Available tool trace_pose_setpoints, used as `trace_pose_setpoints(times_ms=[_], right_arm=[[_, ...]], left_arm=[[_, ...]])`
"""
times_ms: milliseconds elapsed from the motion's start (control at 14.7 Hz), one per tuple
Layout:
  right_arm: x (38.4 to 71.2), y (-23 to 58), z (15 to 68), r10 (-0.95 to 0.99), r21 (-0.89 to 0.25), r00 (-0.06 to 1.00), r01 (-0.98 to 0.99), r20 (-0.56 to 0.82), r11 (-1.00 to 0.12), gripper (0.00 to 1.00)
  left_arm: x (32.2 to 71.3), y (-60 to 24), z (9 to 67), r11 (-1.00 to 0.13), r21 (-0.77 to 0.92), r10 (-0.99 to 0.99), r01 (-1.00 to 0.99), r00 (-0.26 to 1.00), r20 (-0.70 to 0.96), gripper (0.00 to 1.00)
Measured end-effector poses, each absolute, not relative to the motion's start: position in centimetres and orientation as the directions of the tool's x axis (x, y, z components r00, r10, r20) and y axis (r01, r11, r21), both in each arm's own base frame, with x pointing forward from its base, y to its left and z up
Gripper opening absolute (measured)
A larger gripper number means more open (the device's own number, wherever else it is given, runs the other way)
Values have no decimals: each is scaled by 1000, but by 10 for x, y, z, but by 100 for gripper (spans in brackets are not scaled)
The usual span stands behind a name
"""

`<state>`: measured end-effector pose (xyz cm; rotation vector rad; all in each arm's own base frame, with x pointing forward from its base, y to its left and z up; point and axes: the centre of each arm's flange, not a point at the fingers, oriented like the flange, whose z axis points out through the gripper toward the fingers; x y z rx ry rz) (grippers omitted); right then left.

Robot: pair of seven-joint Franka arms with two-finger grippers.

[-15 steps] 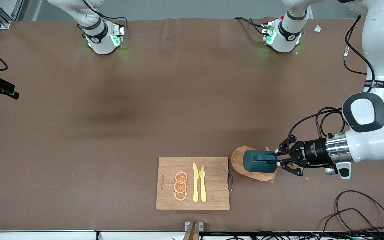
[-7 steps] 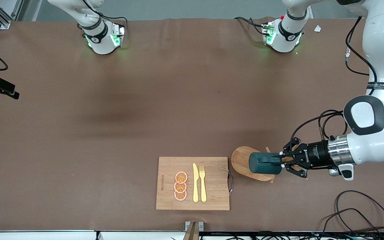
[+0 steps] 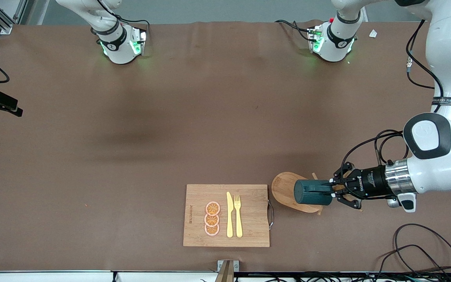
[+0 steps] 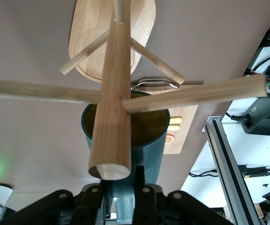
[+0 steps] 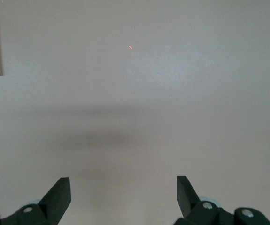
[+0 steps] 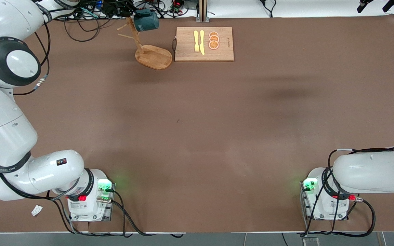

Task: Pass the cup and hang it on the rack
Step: 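Lower the mug onto a rack peg with the left gripper, then open the left gripper and pull it away from the mug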

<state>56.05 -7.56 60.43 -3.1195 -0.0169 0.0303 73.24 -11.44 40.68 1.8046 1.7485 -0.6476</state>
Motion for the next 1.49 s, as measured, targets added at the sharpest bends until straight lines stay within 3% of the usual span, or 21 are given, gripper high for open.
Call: trace_pose_setpoints(times_ms=[272, 340, 883, 1087, 1291, 1495], right_arm=[[560, -76, 604, 11, -18, 1000, 11, -20, -1000, 100], [560, -76, 604, 11, -18, 1000, 11, -20, -1000, 100], [560, -76, 604, 11, -17, 1000, 11, -20, -1000, 100], [560, -76, 605, 12, -17, 1000, 11, -19, -1000, 100], [560, -76, 606, 11, -16, 1000, 11, -17, -1000, 100], [561, -76, 606, 12, -16, 1000, 11, -17, -1000, 100]], left_arm=[[733, -113, 405, -11, 47, 740, 999, 40, -672, 21], [733, -113, 405, -10, 47, 740, 999, 39, -672, 26], [733, -117, 425, -19, 86, 737, 996, 72, -672, 100], [722, -137, 479, -123, 213, 774, 969, 228, -591, 100], [689, -174, 540, -353, 310, 780, 883, 460, -425, 100], [661, -183, 571, -591, 300, 714, 749, 659, -236, 100]])
